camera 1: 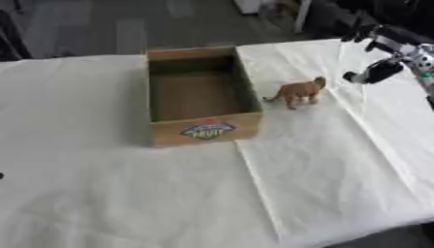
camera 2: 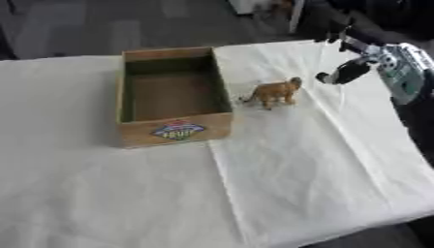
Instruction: Pick up objects on the table and place them in the box.
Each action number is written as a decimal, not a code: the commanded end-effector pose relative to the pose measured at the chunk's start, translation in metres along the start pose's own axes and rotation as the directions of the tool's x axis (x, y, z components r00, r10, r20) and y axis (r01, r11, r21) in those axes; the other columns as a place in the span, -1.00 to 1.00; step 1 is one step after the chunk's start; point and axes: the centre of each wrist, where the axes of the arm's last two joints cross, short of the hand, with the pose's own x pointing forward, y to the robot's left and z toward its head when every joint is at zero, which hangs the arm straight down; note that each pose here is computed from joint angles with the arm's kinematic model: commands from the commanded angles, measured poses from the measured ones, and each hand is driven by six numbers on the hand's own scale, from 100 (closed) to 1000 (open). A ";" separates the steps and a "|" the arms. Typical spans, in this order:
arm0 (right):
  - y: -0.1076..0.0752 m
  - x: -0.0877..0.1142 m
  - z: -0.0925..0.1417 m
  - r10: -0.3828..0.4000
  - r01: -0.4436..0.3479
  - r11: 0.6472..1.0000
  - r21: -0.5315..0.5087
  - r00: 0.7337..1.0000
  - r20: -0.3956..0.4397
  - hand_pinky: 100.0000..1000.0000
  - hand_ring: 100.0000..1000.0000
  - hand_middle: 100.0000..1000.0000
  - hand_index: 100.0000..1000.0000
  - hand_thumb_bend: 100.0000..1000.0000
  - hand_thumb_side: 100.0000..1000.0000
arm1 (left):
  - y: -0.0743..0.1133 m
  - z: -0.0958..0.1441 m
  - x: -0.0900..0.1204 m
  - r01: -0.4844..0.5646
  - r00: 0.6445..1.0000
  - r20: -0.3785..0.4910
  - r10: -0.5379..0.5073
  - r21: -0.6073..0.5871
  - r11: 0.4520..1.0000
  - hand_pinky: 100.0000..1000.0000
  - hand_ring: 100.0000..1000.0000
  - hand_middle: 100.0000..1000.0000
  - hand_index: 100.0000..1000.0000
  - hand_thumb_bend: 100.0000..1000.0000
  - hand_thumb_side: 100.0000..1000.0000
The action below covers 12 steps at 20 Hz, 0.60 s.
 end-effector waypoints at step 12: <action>0.009 0.009 -0.013 0.090 -0.092 0.993 0.076 0.995 0.033 0.57 0.83 0.72 0.76 -0.29 -1.00 | 0.000 -0.007 0.014 0.012 0.999 0.048 -0.010 -0.026 1.000 -0.02 0.08 -0.10 -0.10 -0.70 -0.03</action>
